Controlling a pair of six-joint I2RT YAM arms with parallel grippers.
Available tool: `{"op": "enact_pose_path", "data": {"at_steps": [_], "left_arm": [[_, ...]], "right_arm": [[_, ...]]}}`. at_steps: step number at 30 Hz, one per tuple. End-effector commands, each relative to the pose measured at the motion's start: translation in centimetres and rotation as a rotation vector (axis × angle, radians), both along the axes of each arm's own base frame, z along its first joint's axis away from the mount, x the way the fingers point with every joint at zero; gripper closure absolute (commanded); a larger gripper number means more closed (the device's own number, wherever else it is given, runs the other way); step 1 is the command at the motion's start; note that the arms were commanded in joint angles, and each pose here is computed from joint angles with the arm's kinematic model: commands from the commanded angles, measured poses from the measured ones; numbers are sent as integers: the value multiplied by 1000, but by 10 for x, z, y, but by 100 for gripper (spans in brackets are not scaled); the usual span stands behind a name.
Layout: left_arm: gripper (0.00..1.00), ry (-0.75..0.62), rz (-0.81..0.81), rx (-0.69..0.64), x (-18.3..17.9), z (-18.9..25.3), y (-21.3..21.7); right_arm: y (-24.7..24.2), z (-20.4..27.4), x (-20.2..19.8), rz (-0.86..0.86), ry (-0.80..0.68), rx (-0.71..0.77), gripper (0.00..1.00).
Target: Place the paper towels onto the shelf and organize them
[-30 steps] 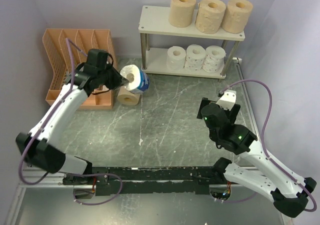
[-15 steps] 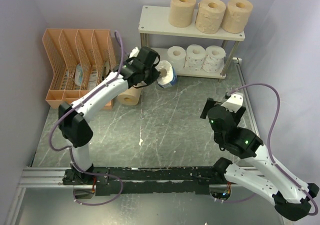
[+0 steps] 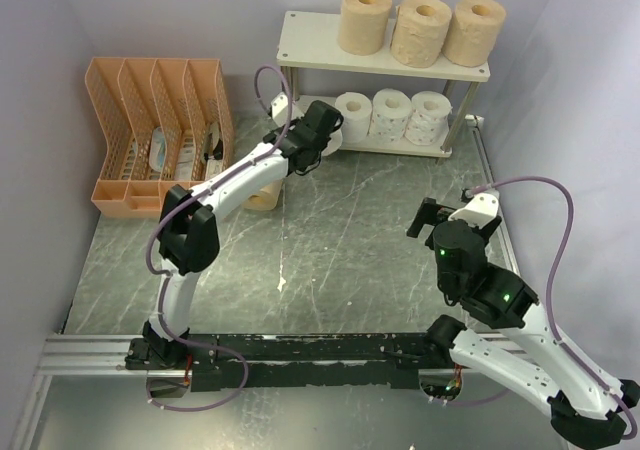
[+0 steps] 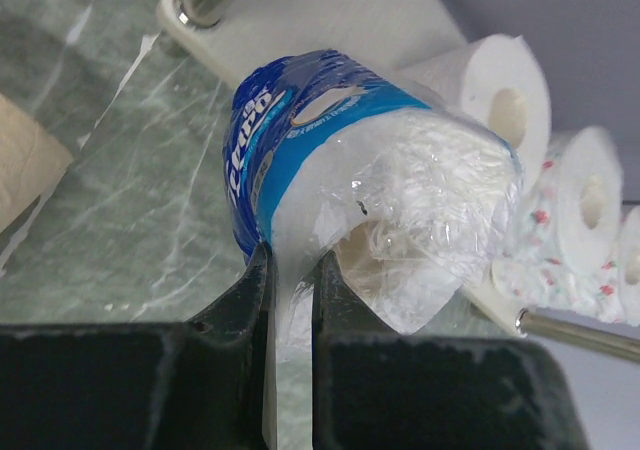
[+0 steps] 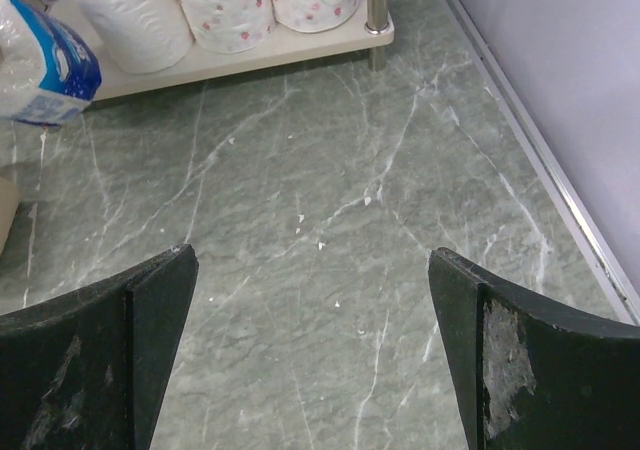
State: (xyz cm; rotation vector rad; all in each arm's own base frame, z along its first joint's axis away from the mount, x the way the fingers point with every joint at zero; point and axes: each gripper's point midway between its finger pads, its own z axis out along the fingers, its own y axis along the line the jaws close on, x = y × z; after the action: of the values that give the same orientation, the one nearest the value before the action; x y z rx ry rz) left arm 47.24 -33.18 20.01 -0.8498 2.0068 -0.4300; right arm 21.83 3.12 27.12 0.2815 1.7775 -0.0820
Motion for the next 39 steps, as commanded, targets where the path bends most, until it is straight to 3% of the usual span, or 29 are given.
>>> {"op": "enact_pose_path", "data": {"at_steps": [1,15,25,39], "left_arm": [[93,-240,84,-21,31,56,-7],[93,-326,122,90,61,48,-1],[93,-247,52,49,75,23,-2],[93,-135,-14,-18,62,8,-11]], "right_arm": [[1,2,2,0,-14,-1,0],[1,4,1,12,-22,-10,0],[-1,5,-1,15,-35,11,0],[3,0,2,16,-16,-10,0]]}}
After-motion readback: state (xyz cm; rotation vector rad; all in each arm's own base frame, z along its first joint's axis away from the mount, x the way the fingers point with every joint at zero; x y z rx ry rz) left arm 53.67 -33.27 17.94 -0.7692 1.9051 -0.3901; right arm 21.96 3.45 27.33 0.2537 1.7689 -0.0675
